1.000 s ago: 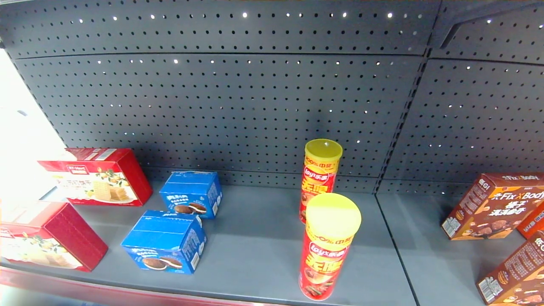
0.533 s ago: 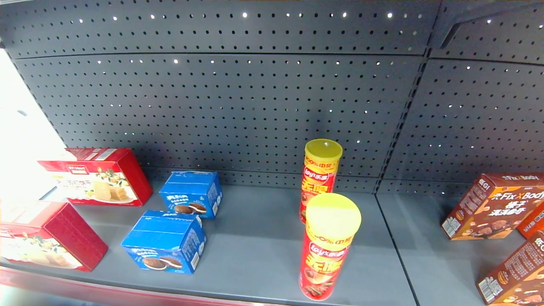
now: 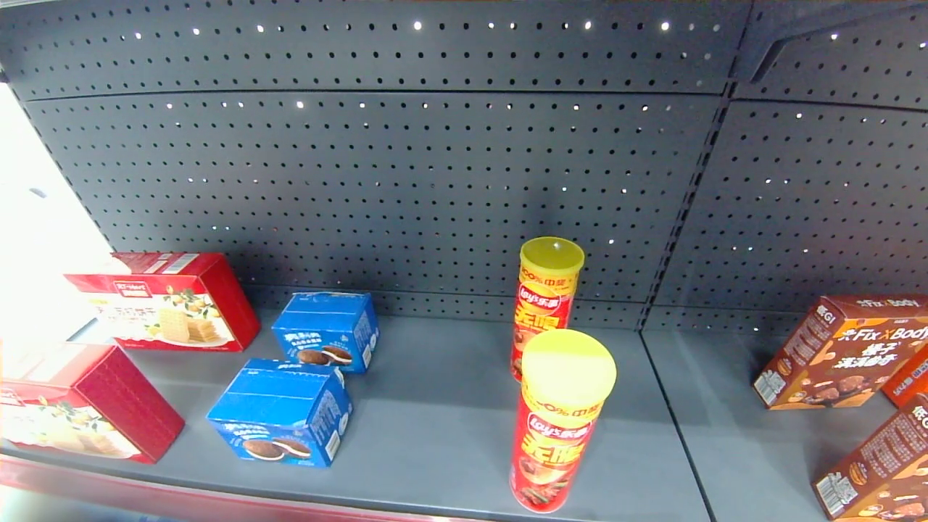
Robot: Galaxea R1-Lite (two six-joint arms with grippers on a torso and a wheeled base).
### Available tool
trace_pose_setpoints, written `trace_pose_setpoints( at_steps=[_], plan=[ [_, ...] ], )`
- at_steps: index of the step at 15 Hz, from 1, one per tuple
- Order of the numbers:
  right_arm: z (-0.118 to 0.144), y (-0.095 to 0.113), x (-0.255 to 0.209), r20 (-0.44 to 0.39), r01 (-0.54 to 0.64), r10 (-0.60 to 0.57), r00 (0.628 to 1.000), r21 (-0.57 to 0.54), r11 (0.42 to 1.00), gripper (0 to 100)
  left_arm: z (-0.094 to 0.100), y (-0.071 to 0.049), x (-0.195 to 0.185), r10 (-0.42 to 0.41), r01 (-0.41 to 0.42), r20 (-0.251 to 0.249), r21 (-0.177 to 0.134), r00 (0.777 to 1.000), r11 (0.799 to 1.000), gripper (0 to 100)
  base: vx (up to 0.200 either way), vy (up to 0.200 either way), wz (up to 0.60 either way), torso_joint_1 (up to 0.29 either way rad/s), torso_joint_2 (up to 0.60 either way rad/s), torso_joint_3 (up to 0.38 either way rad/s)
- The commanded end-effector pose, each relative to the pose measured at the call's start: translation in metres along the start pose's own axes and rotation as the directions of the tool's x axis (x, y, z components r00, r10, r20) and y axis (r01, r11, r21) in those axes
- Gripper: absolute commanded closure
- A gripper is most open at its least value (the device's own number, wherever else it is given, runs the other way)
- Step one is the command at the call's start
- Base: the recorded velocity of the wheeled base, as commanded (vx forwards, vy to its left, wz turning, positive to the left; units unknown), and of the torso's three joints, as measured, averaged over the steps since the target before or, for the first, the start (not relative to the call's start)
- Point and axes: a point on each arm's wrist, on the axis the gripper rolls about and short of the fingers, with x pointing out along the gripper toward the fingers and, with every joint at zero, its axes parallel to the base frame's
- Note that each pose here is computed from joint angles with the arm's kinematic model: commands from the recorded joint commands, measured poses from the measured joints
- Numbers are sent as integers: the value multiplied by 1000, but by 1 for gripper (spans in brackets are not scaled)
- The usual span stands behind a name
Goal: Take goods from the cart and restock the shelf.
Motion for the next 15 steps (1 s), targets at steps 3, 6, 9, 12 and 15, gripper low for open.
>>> trace_pose_setpoints(
  at_steps=[3, 6, 9, 12, 15],
  plan=[
    [0, 0, 0, 0, -5, 5, 1000, -2, 1000, 0, 0, 0, 0, -1, 1, -4, 2, 1000, 1000, 0, 0, 0, -400, 2, 2, 0],
    [0, 0, 0, 0, -5, 5, 1000, -2, 1000, 0, 0, 0, 0, 1, -1, -4, 0, 1000, 1000, 0, 0, 0, 0, 0, 0, 0],
    [0, 0, 0, 0, -5, 5, 1000, 0, 1000, 0, 0, 0, 0, -1, 1, -4, 0, 1000, 1000, 0, 0, 0, -200, 1, 1, 1],
    [0, 0, 0, 0, -5, 5, 1000, -2, 1000, 0, 0, 0, 0, -1, 1, -4, -1, 1000, 1000, 0, 0, 0, -400, 2, 0, 3],
    [0, 0, 0, 0, -5, 5, 1000, 0, 1000, 0, 0, 0, 0, 2, -2, -4, -3, 1000, 1000, 0, 0, 0, 0, 0, 0, 0]
  ],
)
